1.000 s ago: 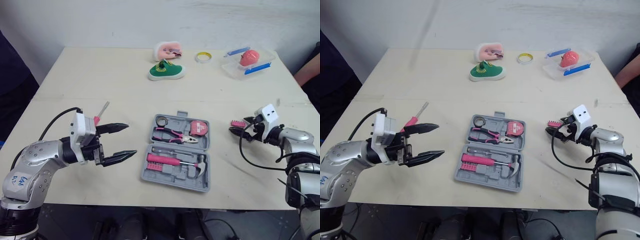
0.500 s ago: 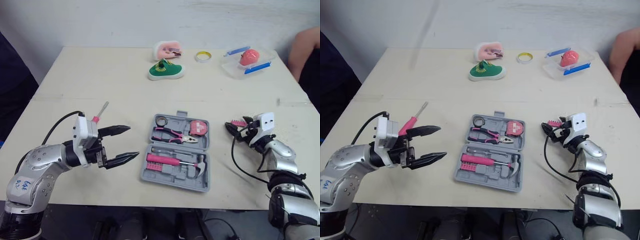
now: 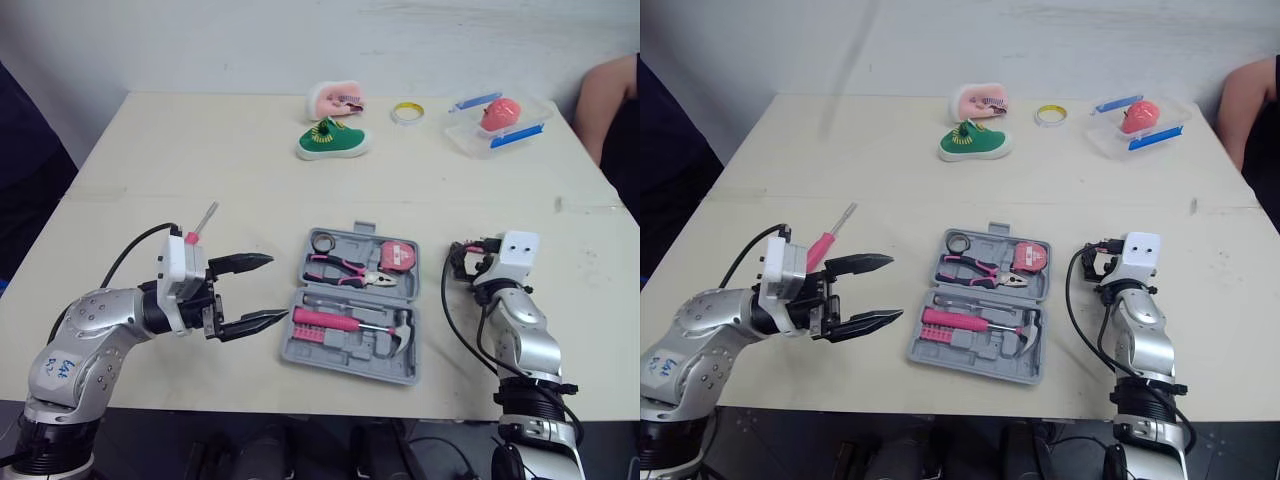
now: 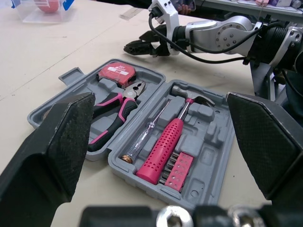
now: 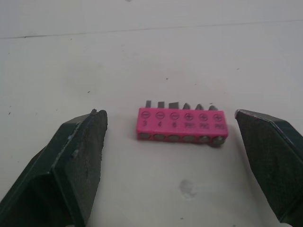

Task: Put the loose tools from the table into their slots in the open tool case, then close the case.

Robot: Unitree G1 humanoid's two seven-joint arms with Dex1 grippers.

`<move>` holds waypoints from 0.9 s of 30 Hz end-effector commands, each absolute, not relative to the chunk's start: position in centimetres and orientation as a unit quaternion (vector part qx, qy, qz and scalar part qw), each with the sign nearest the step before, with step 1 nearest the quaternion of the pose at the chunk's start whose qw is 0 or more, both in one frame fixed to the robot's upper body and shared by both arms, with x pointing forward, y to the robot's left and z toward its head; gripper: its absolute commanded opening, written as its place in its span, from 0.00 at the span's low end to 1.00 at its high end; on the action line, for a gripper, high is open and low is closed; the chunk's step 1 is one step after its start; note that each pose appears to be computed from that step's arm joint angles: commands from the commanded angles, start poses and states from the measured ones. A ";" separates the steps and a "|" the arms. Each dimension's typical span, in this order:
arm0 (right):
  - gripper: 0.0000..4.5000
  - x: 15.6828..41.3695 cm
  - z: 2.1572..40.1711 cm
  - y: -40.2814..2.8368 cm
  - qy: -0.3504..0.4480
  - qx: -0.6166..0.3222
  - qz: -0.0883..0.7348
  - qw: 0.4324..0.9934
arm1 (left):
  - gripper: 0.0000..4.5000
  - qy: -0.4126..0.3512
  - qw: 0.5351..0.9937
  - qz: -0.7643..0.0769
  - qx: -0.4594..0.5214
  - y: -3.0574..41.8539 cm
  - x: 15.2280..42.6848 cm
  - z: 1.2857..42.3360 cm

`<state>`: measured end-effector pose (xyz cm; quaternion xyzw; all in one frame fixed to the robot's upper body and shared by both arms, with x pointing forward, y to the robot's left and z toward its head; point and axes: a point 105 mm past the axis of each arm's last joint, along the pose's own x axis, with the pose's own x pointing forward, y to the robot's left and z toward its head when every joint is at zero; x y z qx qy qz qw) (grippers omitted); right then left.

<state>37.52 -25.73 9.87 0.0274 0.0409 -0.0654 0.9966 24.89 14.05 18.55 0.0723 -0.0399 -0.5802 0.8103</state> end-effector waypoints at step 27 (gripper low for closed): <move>0.53 38.4 8.9 -27.0 0.060 0.051 -0.123 0.989 | 1.00 -0.052 0.798 -0.595 0.082 13.1 24.8 18.9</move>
